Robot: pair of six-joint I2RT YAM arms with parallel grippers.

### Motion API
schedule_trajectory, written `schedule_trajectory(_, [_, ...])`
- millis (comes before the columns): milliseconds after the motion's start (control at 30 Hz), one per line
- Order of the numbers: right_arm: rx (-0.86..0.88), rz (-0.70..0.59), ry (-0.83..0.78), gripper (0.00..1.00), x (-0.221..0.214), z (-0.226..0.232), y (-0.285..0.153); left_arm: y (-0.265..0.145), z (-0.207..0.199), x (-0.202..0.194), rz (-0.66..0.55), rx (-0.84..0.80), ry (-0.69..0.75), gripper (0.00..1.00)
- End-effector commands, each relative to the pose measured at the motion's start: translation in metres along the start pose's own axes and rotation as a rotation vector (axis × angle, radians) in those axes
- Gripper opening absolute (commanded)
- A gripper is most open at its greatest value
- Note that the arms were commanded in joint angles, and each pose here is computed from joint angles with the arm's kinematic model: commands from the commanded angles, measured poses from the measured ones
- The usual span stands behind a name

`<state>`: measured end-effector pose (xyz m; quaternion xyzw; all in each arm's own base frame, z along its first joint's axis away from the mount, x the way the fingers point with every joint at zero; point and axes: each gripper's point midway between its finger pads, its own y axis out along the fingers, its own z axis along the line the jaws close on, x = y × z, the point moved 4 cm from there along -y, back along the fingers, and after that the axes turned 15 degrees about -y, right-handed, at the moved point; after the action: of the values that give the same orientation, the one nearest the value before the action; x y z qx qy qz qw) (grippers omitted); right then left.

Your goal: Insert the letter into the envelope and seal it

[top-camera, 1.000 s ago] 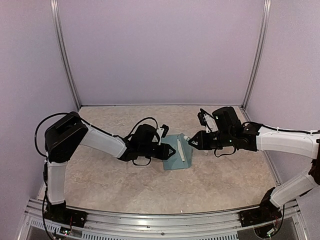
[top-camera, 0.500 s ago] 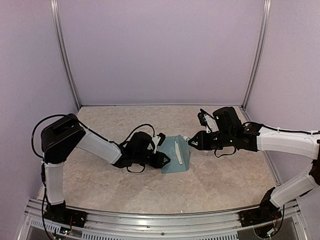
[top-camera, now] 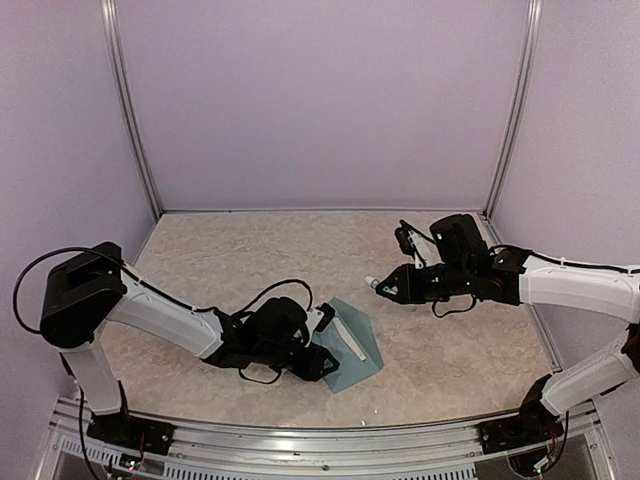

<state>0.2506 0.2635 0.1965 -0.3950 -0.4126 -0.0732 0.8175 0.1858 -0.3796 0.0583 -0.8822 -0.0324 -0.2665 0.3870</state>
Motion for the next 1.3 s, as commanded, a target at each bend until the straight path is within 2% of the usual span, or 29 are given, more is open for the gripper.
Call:
schedule_trajectory(0, [0.058,0.088,-0.031,0.05,-0.015,0.01,-0.006,-0.02,-0.015,0.009,-0.022,0.024,-0.036,0.41])
schedule_trajectory(133, [0.078,0.191,-0.063,0.05,-0.034,0.027,-0.005,-0.041,-0.026,0.037,-0.102,0.021,-0.011,0.42])
schedule_trajectory(233, [0.097,0.254,-0.066,0.05,-0.049,0.039,-0.002,-0.043,-0.014,0.051,-0.128,0.044,-0.024,0.41])
schedule_trajectory(467, [0.119,0.376,-0.055,0.05,-0.074,0.055,0.016,-0.031,0.003,0.066,-0.155,0.071,0.004,0.39])
schedule_trajectory(767, [0.064,0.483,-0.046,0.05,-0.083,0.05,0.044,-0.011,0.021,0.085,-0.211,0.124,0.054,0.33])
schedule_trajectory(1267, [-0.031,0.606,-0.047,0.05,-0.094,0.032,0.073,0.02,0.05,0.064,-0.135,0.184,0.077,0.22])
